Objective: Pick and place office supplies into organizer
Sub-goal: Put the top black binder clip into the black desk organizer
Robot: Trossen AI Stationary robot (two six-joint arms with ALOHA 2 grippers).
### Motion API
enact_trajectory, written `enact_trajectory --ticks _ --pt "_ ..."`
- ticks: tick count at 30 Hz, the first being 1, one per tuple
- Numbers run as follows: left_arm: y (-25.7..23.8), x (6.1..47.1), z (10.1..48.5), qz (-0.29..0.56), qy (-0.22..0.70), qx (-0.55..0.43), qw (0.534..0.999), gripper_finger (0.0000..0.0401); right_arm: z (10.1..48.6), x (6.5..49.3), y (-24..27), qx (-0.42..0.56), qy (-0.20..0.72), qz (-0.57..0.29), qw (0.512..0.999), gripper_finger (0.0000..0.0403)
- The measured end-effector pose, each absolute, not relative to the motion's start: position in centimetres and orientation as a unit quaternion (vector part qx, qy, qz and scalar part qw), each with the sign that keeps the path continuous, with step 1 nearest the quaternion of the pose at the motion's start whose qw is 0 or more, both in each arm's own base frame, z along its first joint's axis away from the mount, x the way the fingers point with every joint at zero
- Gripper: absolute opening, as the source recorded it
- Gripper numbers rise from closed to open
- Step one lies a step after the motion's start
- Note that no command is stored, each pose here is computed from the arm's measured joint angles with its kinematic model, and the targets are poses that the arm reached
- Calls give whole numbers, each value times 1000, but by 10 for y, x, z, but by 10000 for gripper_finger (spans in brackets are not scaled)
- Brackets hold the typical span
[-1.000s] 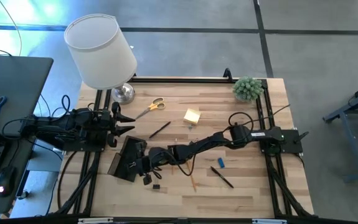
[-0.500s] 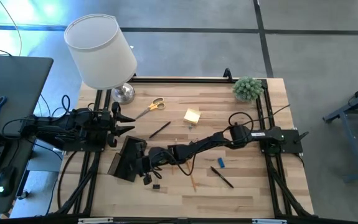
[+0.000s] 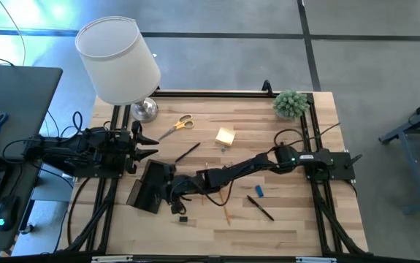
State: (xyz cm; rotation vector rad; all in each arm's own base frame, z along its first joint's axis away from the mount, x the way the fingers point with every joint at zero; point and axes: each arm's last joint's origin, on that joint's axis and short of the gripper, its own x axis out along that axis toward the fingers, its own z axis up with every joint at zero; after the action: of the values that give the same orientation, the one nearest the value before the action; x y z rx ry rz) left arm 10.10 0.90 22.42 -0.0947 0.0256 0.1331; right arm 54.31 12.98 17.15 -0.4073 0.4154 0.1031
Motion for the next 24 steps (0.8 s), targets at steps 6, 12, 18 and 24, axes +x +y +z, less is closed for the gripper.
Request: enact_trajectory --ticks 6,12,18,24 --pt "9 101 223 68 19 -55 996 131 204 513 125 -178 330 16 927 211" --pt "9 101 220 75 31 -73 994 131 203 485 105 -145 469 -65 869 198" --pt "10 100 217 96 46 -81 991 131 196 470 93 -142 536 -132 822 193" --pt "11 100 215 110 55 -80 989 131 193 464 83 -130 565 -157 799 193"
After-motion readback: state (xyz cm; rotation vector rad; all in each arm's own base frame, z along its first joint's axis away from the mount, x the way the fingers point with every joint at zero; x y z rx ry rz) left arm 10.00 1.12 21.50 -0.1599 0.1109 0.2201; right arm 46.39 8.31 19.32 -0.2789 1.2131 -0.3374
